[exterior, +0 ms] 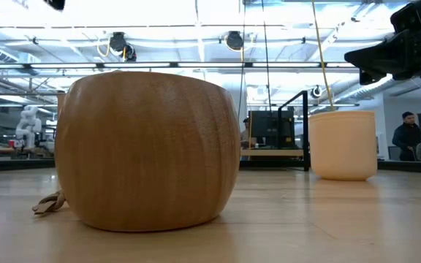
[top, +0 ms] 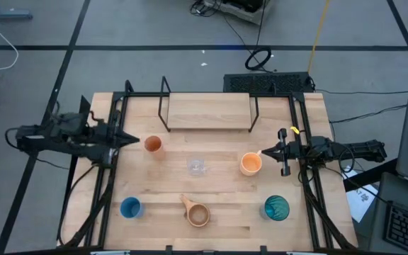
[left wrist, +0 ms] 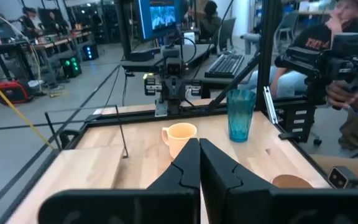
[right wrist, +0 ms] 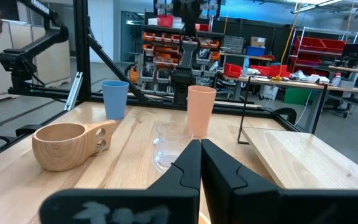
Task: Stack small to large cups/mugs on shelf
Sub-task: Put the light orange cup on the shelf
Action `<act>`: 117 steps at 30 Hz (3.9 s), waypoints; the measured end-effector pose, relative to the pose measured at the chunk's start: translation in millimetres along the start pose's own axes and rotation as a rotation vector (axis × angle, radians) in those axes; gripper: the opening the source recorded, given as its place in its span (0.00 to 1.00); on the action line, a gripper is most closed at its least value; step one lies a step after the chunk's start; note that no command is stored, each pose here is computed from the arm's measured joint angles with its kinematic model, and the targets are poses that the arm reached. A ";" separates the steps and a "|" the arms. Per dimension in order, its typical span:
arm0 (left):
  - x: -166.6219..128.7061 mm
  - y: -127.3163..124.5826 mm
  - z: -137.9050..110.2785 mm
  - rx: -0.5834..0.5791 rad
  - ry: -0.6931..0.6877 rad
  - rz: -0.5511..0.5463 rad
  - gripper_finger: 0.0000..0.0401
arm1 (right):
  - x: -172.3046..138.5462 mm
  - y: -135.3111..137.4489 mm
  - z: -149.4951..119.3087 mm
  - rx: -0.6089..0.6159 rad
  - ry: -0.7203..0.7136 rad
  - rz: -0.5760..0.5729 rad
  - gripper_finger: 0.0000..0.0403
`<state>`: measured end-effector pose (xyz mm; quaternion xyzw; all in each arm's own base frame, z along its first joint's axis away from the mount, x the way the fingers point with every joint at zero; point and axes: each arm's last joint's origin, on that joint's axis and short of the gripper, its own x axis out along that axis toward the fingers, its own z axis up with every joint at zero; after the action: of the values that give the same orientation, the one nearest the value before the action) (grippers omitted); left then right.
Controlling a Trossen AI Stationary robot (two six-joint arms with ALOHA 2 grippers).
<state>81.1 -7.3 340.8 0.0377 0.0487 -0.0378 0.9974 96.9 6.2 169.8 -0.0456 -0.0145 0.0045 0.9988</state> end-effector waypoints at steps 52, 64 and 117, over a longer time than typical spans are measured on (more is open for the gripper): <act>56.3 -1.1 92.8 0.124 0.496 0.080 0.02 | 14.7 -7.0 68.5 0.160 0.055 -0.059 0.00; 60.9 -1.4 91.4 0.120 0.510 0.088 0.02 | 47.8 -14.2 173.6 0.229 0.257 -0.063 0.00; 107.6 -49.2 33.6 0.112 0.852 0.148 0.60 | 116.6 17.8 185.7 0.196 0.509 0.047 0.00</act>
<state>187.2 -66.6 359.9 0.1072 0.4508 0.0502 0.8847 207.9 42.1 356.4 0.0511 0.2386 0.0174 0.9696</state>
